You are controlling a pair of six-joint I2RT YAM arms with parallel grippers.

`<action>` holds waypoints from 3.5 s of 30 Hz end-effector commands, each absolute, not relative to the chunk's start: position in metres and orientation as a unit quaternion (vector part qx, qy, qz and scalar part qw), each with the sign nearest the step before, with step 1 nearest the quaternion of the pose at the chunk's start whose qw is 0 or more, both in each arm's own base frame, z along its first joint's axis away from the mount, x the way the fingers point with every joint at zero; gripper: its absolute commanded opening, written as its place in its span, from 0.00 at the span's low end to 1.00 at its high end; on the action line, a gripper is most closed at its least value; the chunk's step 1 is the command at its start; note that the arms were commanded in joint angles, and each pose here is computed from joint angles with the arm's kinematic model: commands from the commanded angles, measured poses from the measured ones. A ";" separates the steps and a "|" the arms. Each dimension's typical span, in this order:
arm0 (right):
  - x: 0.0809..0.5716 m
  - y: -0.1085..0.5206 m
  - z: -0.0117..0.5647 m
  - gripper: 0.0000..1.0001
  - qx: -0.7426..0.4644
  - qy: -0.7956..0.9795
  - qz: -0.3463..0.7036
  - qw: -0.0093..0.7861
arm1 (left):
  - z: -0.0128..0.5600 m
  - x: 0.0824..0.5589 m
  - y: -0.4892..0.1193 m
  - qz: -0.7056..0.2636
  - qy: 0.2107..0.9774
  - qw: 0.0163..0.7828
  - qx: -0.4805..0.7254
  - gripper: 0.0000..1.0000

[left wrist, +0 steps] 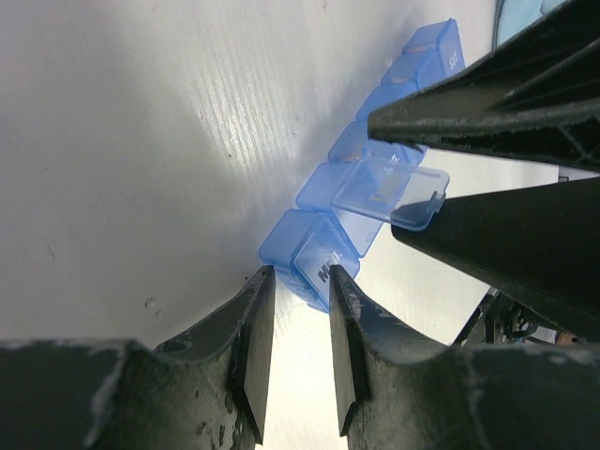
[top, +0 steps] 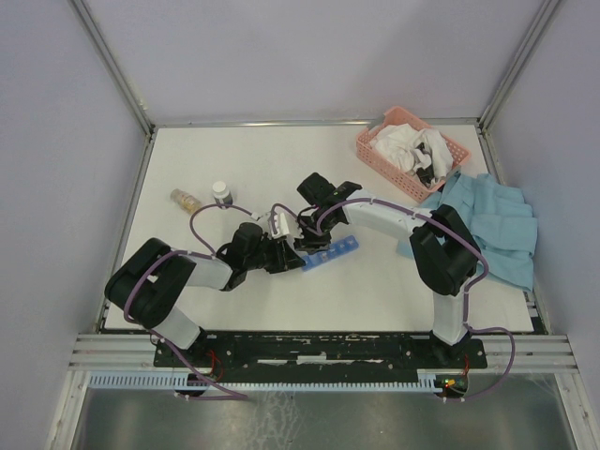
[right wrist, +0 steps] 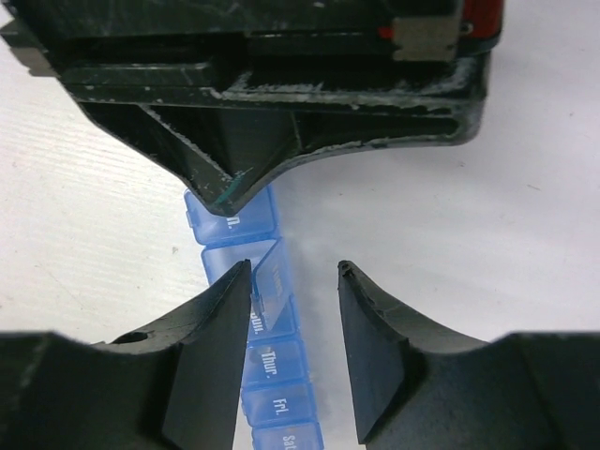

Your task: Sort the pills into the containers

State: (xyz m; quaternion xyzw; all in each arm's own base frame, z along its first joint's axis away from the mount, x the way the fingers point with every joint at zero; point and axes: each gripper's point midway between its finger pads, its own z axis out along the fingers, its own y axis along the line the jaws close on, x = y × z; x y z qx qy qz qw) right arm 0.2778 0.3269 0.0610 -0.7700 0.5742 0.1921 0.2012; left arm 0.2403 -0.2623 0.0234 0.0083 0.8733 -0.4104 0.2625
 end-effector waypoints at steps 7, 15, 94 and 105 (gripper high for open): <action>0.316 0.337 0.074 0.57 -0.732 0.615 0.138 0.260 | 0.010 0.238 -0.258 -0.384 0.887 0.255 0.031 0.35; 0.325 0.336 0.062 0.58 -0.715 0.638 0.124 0.259 | 0.010 0.238 -0.258 -0.385 0.886 0.255 0.032 0.35; 0.310 0.269 0.228 0.66 -0.568 0.669 0.334 0.344 | 0.064 0.289 -0.267 -0.381 0.861 0.333 0.051 0.59; 0.260 0.254 0.301 0.88 -0.499 0.643 0.356 0.458 | 0.171 0.288 -0.195 -0.300 0.781 0.547 0.033 0.81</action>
